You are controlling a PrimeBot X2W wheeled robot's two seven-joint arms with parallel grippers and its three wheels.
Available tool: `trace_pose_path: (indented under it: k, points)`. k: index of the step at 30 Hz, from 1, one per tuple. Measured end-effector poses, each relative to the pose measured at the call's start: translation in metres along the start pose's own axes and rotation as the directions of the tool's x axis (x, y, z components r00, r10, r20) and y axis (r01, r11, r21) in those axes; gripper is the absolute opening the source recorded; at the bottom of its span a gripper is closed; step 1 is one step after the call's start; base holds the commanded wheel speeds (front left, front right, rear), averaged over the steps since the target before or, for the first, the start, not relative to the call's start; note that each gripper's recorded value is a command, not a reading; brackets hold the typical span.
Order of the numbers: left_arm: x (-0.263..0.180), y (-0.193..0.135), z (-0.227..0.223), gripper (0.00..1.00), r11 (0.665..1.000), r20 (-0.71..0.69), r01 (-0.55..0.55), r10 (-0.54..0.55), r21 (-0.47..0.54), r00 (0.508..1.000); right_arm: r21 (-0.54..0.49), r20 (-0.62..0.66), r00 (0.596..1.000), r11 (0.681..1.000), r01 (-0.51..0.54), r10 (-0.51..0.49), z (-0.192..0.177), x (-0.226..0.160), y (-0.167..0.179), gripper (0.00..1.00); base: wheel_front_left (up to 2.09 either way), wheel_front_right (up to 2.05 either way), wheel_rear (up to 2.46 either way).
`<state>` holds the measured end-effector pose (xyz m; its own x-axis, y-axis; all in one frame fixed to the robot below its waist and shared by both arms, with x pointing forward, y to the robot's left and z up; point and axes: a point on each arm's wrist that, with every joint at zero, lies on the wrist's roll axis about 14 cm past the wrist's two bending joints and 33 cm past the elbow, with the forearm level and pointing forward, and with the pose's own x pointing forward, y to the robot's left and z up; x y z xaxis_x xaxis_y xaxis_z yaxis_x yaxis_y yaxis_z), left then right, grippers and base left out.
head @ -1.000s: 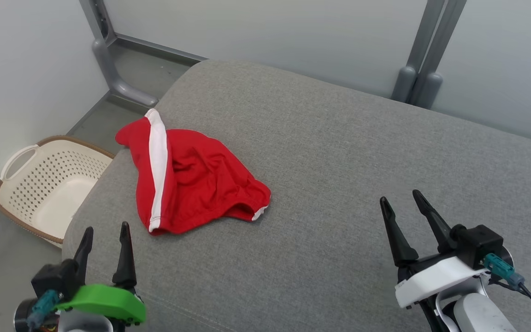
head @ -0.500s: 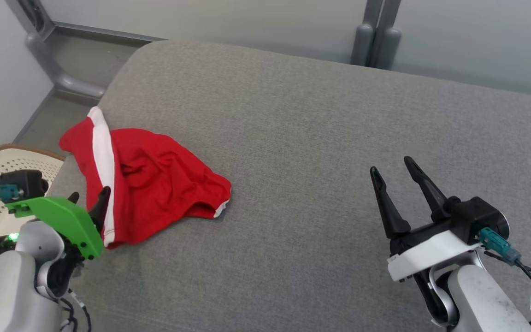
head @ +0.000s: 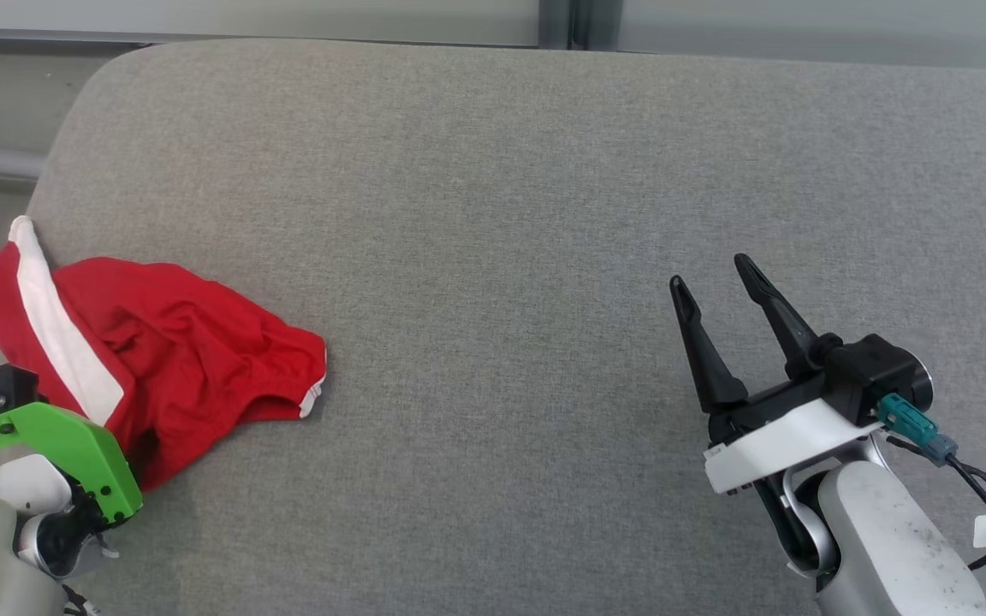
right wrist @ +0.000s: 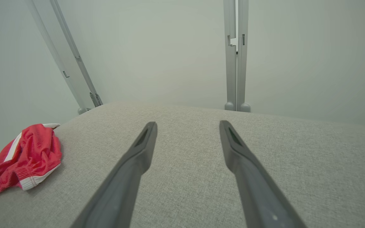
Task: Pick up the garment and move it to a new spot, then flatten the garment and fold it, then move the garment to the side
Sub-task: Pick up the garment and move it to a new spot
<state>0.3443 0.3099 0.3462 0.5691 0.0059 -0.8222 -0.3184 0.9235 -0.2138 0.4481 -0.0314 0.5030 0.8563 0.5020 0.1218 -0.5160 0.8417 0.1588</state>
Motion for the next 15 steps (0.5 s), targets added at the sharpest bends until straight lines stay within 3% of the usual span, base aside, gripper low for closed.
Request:
trace_pose_path:
  k: [1,2,4,10,15]
  points:
    - [0.003,-0.001,-0.001,0.83,1.0,-0.006,0.001,-0.001,0.0,1.0,0.0,-0.004,1.0,1.0,0.009,-0.009,-0.001,-0.001,-0.003,1.0,0.0,0.0,0.0]
    - [0.005,-0.002,0.0,0.38,1.0,-0.006,0.004,-0.004,0.0,1.0,0.0,-0.006,1.0,1.0,0.017,-0.017,-0.002,-0.003,-0.005,1.0,0.0,0.0,0.0]
    - [0.006,-0.004,0.005,0.0,1.0,0.011,0.007,-0.007,0.018,1.0,0.0,-0.008,0.999,1.0,0.031,-0.031,-0.002,-0.005,-0.009,1.0,0.0,0.0,0.0]
    - [-0.007,-0.017,0.035,0.0,0.993,0.138,0.039,-0.054,0.11,0.989,0.0,0.006,0.999,0.999,0.039,-0.039,0.005,-0.01,-0.007,1.0,0.0,0.0,0.0]
    - [-0.046,-0.055,0.095,0.0,0.965,0.328,0.112,-0.188,0.237,0.926,-0.009,0.033,0.997,0.997,0.07,-0.07,0.02,-0.02,-0.01,1.0,0.0,0.0,0.0]
